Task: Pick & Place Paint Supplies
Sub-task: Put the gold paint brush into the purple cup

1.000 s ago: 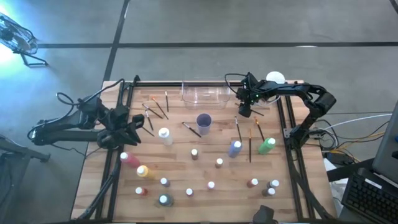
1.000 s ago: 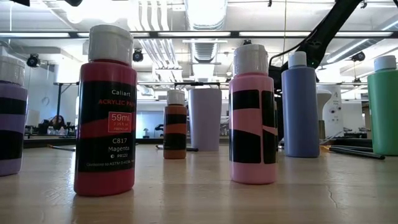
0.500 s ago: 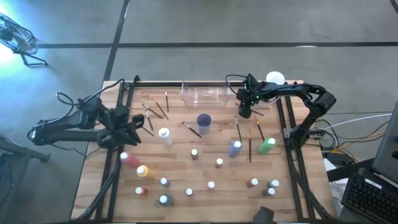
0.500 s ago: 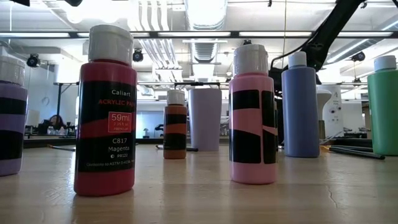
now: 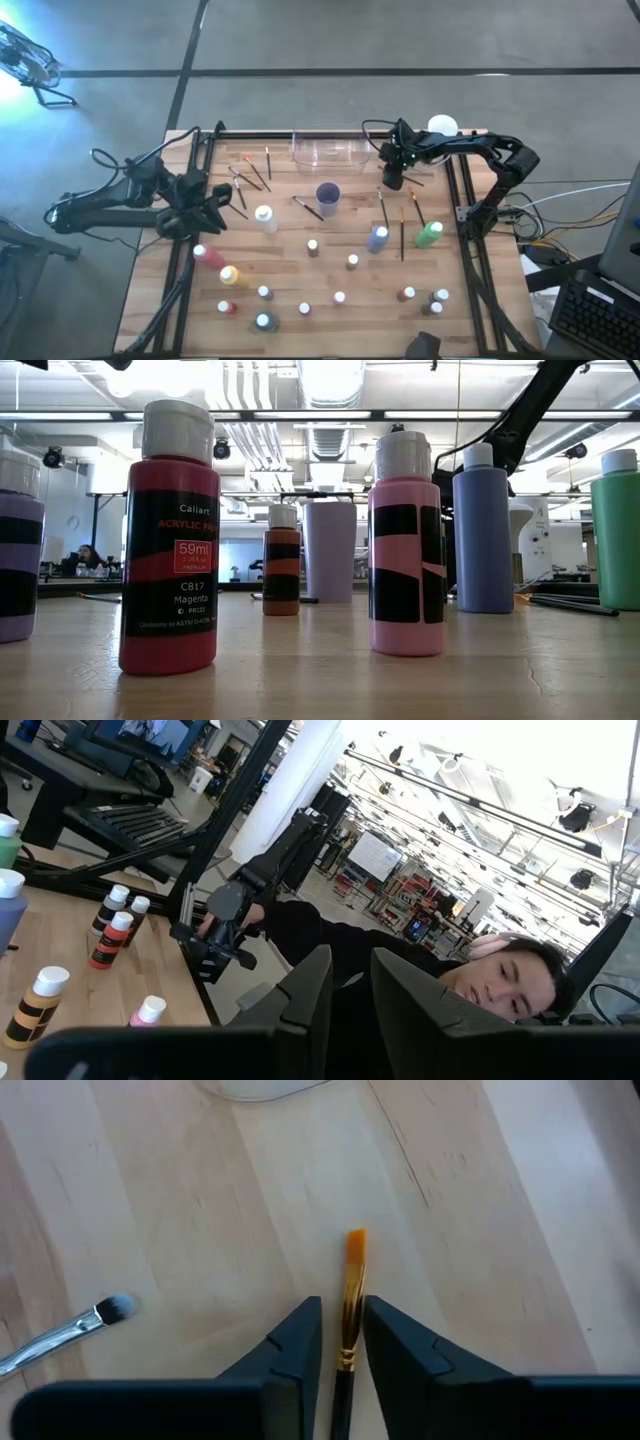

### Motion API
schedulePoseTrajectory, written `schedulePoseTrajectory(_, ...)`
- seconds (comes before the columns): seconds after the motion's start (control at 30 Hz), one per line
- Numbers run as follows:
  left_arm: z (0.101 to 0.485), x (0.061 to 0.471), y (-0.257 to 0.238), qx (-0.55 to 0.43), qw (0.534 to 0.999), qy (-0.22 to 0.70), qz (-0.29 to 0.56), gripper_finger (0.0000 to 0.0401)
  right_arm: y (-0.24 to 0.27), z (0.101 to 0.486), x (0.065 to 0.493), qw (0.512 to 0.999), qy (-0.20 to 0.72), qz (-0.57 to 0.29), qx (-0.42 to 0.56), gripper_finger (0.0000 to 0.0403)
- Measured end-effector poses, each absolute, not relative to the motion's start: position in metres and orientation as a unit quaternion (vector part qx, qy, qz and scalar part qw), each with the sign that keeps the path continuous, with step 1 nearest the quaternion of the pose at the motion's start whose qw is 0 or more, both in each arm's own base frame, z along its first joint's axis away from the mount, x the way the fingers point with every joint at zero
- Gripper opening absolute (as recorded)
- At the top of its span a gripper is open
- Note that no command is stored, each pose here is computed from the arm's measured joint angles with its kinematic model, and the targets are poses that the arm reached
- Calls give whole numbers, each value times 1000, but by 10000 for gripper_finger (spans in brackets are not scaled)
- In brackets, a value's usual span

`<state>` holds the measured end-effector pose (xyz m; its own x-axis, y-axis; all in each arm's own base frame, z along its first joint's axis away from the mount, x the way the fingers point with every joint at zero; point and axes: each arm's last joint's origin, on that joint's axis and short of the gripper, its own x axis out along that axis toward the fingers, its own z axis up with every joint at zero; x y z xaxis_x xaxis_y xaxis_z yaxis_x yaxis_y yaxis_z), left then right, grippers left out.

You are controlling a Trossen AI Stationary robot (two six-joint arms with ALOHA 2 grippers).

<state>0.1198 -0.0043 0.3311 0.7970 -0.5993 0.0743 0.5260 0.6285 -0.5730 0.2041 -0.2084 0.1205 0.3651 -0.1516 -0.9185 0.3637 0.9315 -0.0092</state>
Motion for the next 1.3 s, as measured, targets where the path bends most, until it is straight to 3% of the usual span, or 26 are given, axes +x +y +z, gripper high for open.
schedulePoseTrajectory(0.33, 331, 120, -4, -297, 900, 62, -312, 81, -208, 120, 204, 818, 544, -156, 100, 13)
schedulePoseTrajectory(0.87, 331, 120, -4, -297, 900, 62, -313, 81, -207, 137, 202, 809, 550, -171, 116, 8)
schedulePoseTrajectory(1.3, 331, 120, -4, -297, 900, 62, -313, 81, -203, 170, 199, 836, 507, -189, 94, 8)
